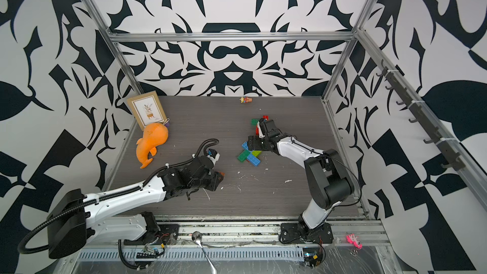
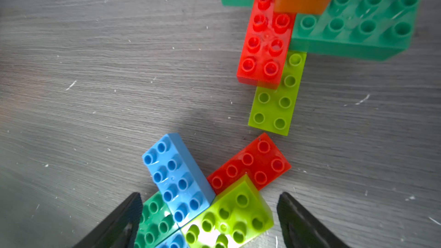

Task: Assemble a small pinwheel with lego
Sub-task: Assemble the lego brick with the lego brick.

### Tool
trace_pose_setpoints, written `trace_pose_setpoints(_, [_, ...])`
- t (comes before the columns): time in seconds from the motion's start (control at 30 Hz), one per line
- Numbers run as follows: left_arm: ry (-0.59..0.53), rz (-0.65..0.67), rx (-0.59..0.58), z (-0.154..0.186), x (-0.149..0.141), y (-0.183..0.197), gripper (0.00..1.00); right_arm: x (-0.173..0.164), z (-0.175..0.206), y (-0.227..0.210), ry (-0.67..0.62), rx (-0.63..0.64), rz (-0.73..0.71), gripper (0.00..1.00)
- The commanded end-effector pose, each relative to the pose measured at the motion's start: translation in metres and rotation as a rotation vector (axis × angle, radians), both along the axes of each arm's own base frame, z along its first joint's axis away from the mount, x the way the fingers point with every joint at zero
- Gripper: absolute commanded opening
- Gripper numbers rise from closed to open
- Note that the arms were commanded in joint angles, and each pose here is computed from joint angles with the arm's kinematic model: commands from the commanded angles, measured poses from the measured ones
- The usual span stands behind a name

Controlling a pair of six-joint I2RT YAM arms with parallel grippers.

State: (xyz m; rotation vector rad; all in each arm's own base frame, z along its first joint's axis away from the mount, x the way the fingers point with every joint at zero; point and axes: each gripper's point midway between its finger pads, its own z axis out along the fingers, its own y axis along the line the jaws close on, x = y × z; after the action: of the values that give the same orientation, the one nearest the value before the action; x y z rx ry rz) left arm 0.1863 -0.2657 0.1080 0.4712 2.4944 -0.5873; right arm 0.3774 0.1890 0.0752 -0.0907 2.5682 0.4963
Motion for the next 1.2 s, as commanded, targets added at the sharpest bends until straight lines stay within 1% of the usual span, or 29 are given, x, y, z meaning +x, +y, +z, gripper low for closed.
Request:
trace_pose_setpoints(0.0, [-0.007,0.014,0.026,-0.002,0.0,0.01,0.29,0.003,0.013,0.018,-0.001,0.07,0.058,0.89])
trace_pose_setpoints(0.27, [-0.026,0.014,0.028,0.003,0.002,0.012,0.29,-0.007,0.009,0.035,0.033,0.128,0.124,0.86])
trace_pose_setpoints(0.43, [-0.029,-0.019,0.021,0.008,0.005,0.006,0.3,-0.019,0.006,0.062,0.051,0.139,0.203,0.85])
trace_pose_setpoints(0.5, [-0.017,-0.032,0.025,0.01,0.008,0.002,0.3,-0.022,0.008,0.069,0.048,0.147,0.208,0.84])
trace_pose_setpoints(0.57, [-0.003,-0.058,0.02,0.015,0.01,-0.006,0.29,-0.02,0.011,0.067,0.036,0.135,0.182,0.85])
trace_pose_setpoints(0.63, [-0.006,-0.116,0.03,0.022,0.011,-0.016,0.29,-0.017,0.021,0.06,0.004,0.124,0.137,0.85])
trace_pose_setpoints(0.67, [0.01,-0.153,0.058,0.016,0.011,-0.022,0.29,-0.015,0.026,0.054,-0.014,0.111,0.106,0.86])
trace_pose_setpoints(0.73, [0.006,-0.198,0.101,0.014,0.018,-0.029,0.3,-0.012,0.039,0.036,-0.066,0.082,0.029,0.88])
trace_pose_setpoints(0.8, [0.019,-0.274,0.144,0.015,0.021,-0.038,0.29,-0.014,0.058,0.021,-0.127,0.077,-0.023,0.89])
trace_pose_setpoints(0.87, [-0.004,-0.335,0.174,0.016,0.029,-0.046,0.28,-0.022,0.075,0.01,-0.166,0.092,-0.046,0.89])
trace_pose_setpoints(0.97, [-0.003,-0.402,0.16,0.017,0.047,-0.056,0.26,-0.04,0.094,0.002,-0.203,0.115,-0.035,0.89])
trace_pose_setpoints(1.07, [-0.003,-0.497,0.163,0.018,0.058,-0.065,0.25,-0.061,0.095,-0.002,-0.203,0.133,0.0,0.89])
trace_pose_setpoints(1.17, [-0.025,-0.567,0.269,0.011,0.071,-0.065,0.25,-0.08,0.089,-0.005,-0.188,0.149,0.031,0.89])
